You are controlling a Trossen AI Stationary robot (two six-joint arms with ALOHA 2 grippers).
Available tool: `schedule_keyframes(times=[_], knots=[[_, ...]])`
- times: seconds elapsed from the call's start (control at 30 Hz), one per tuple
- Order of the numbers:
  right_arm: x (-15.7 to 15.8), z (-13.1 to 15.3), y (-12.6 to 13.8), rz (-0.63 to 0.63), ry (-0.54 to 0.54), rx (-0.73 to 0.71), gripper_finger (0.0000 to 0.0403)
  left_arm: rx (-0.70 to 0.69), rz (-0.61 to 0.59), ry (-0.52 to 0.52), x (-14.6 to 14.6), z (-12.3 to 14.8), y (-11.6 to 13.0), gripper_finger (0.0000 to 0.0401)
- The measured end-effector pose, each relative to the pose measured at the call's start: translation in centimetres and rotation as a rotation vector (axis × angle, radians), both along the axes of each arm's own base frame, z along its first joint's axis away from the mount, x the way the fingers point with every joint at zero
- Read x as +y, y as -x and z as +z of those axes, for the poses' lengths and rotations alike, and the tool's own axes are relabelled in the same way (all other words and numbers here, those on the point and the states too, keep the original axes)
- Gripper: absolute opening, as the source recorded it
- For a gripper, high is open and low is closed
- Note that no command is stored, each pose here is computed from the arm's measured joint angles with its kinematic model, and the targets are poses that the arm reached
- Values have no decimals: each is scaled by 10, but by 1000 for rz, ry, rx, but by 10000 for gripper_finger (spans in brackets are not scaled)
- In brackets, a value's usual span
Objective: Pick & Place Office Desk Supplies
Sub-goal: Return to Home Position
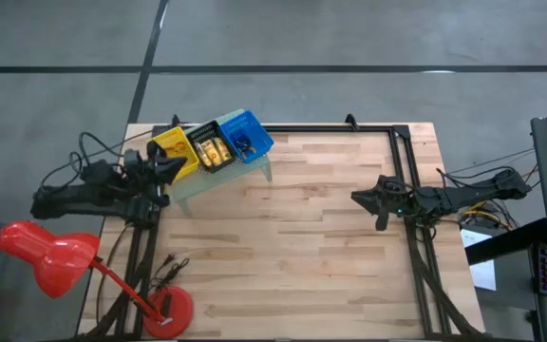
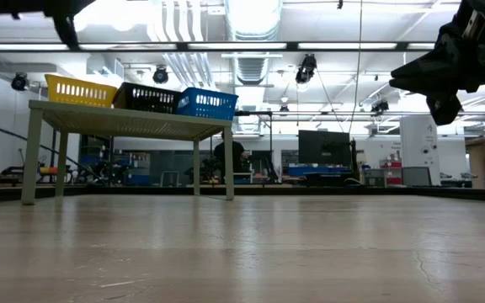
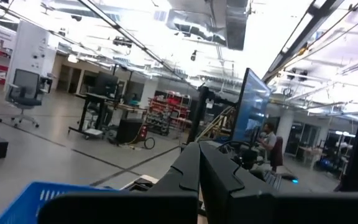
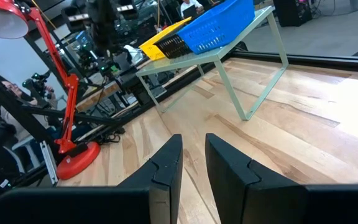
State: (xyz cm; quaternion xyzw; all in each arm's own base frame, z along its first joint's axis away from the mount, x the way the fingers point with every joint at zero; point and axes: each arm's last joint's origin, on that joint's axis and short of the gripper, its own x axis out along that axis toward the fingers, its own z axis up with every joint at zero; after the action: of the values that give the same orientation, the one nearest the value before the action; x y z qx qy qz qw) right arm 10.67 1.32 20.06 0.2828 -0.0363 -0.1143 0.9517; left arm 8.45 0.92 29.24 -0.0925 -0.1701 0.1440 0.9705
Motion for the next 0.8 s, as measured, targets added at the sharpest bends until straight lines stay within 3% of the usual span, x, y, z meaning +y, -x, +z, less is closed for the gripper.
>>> schedule_keyframes(times=[0.33, 0.5, 0.67, 0.8], knots=[[0, 0, 0, 0, 0, 0, 68, -70, -36, -26, -1, -39, 15, 5], [0, 0, 0, 0, 0, 0, 68, -11, -31, -96, -2, -36, 17, 5], [0, 0, 0, 0, 0, 0, 68, 139, -34, -141, -2, -35, 20, 5], [0, 0, 0, 0, 0, 0, 68, 200, -60, -99, -2, -35, 23, 6]])
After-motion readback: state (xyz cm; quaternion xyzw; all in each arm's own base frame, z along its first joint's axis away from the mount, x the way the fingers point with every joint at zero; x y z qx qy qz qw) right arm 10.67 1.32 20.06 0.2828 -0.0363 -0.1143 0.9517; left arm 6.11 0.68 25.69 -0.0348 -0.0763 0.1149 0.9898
